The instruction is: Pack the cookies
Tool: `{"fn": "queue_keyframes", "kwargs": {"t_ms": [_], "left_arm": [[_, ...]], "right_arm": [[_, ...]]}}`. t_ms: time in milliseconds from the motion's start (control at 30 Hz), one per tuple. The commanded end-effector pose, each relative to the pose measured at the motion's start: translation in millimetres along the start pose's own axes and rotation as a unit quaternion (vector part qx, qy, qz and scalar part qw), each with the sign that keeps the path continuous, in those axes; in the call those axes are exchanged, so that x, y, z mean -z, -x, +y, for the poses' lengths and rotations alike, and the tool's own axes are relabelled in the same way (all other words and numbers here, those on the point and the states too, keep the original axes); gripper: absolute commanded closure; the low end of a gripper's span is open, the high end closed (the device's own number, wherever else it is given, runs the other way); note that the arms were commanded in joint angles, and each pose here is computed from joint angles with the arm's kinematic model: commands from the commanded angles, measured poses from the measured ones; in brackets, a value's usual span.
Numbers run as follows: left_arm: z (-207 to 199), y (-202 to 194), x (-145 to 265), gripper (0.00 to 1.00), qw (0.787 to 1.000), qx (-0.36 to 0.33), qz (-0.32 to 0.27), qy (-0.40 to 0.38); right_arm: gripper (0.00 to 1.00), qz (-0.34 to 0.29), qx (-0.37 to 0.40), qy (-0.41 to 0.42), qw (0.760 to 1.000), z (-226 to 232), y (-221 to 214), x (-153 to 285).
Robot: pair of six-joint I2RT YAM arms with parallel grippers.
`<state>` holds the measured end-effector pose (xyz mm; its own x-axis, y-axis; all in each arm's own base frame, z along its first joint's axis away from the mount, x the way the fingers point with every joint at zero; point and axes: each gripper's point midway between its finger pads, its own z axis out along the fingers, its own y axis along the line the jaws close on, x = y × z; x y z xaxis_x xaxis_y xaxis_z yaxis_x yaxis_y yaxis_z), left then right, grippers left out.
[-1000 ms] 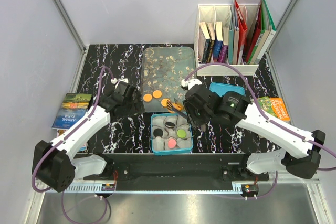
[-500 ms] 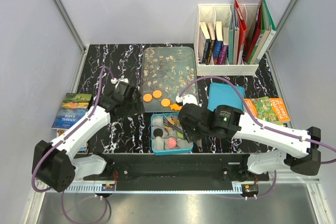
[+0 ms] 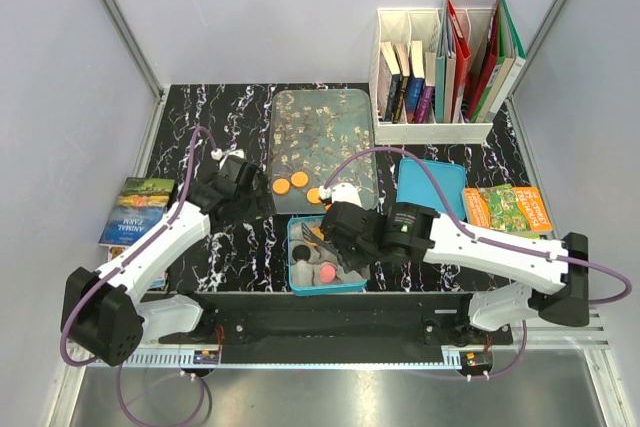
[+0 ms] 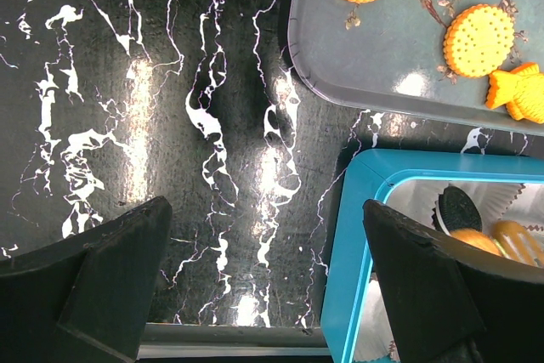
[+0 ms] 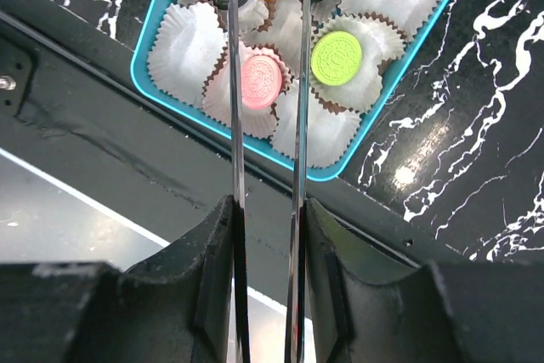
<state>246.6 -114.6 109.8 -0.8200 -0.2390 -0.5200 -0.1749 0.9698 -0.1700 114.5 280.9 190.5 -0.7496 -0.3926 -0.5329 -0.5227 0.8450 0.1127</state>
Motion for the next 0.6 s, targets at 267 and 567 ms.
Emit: {"fn": "queue_keyframes", "kwargs": {"t_ms": [267, 567], "left_arm": [[-5, 13, 7, 0.01, 1.000, -0.001, -0.020, -0.004], [-4, 12, 6, 0.01, 1.000, 0.000, -0.019, -0.003]], "right_arm": [[1.00, -0.072, 0.002, 0.025, 0.997, 18, 35, -3], [1.00, -0.071, 0.006, 0.010, 0.997, 15, 31, -16]]}}
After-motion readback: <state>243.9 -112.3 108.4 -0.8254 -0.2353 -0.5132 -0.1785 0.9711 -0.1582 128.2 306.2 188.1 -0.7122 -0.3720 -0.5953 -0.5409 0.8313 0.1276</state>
